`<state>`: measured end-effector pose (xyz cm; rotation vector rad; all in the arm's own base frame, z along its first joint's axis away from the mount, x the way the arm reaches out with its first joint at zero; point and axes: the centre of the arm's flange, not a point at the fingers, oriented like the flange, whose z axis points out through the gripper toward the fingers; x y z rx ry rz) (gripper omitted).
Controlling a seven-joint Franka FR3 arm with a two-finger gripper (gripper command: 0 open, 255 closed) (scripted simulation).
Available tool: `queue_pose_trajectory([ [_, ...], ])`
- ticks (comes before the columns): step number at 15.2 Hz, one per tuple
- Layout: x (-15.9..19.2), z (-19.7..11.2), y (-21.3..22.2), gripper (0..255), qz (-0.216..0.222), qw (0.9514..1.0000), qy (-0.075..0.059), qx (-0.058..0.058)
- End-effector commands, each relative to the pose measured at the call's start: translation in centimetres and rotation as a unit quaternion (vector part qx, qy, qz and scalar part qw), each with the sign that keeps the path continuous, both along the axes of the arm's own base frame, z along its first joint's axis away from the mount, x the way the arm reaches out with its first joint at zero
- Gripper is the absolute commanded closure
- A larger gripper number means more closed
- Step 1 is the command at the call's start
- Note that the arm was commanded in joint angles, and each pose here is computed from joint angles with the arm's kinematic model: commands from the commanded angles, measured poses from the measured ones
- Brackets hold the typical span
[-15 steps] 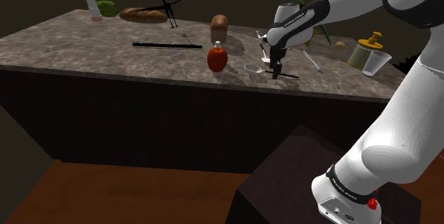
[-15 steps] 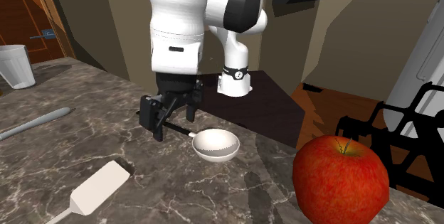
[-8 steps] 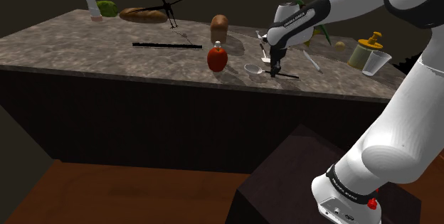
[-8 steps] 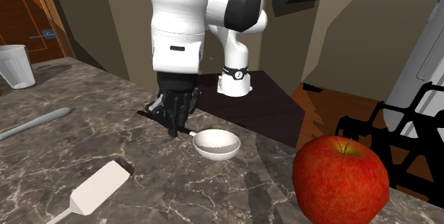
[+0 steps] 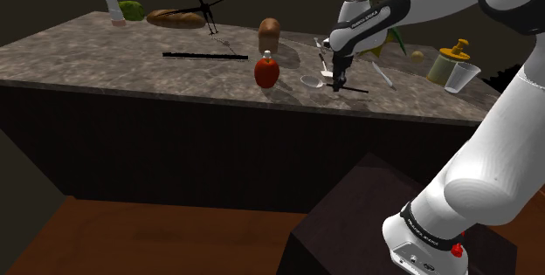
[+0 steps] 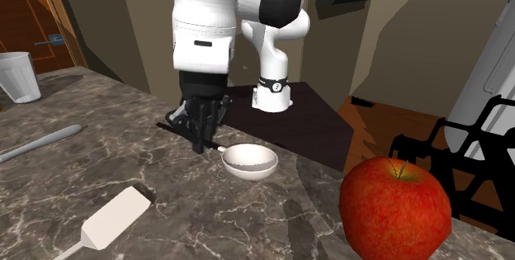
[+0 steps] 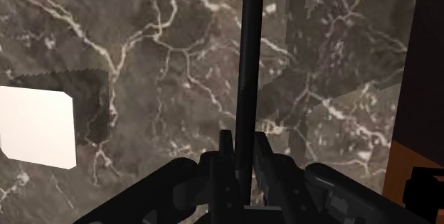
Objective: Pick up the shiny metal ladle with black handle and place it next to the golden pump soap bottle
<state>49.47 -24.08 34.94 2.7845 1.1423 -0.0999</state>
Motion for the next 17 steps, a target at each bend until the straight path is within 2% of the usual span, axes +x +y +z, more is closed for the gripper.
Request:
queue_pose_trajectory([
  [1,0.1,1.0,0.0,255,0.000,1.0000,0.000,0.000],
  [17,0.1,9.5,0.0,255,0.000,1.0000,0.000,0.000],
])
